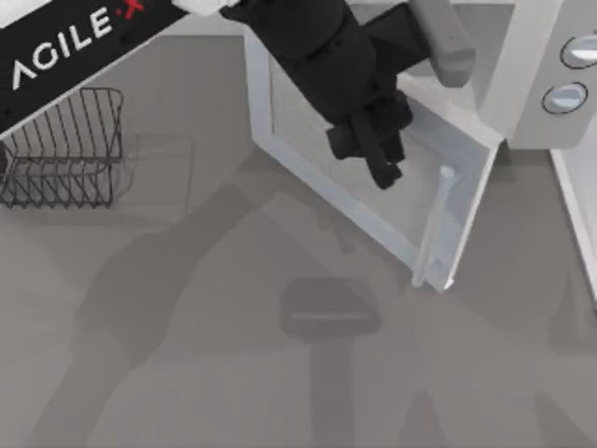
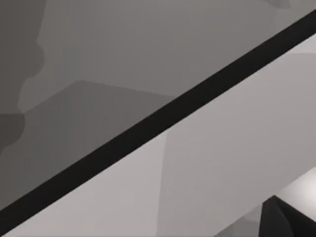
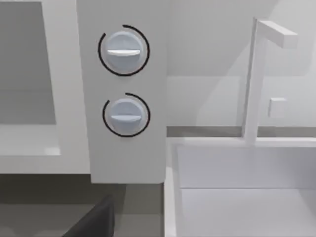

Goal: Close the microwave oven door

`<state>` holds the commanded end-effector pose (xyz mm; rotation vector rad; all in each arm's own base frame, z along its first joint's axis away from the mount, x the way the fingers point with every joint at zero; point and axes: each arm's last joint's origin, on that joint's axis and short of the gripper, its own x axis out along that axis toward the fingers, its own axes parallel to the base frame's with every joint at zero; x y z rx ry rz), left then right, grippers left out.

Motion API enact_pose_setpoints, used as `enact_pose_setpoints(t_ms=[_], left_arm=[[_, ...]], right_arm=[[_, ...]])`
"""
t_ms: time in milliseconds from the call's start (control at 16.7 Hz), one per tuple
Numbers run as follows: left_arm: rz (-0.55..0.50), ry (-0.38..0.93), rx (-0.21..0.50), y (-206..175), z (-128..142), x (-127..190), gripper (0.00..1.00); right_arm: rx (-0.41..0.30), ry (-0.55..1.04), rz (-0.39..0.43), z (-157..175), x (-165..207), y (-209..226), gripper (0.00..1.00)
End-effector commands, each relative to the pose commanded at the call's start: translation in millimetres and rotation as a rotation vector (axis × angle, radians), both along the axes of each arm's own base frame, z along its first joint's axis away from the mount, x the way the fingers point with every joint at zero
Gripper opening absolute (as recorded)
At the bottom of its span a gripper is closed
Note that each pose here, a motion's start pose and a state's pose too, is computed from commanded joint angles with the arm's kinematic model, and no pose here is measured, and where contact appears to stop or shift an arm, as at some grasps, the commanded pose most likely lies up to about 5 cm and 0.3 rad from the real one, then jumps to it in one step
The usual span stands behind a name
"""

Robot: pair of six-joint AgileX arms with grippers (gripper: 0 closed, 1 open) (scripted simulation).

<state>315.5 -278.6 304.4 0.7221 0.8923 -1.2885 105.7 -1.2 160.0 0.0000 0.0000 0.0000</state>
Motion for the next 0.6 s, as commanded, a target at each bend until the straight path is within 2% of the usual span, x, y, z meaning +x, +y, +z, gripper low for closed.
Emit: enact_pose_setpoints(t_ms=[600], left_arm=[[0.020,-0.030,-0.018,-9.2,6.0,3.8,0.00]], right_arm=[[0.000,0.000,0.000,0.0,0.0,0.0,1.00]])
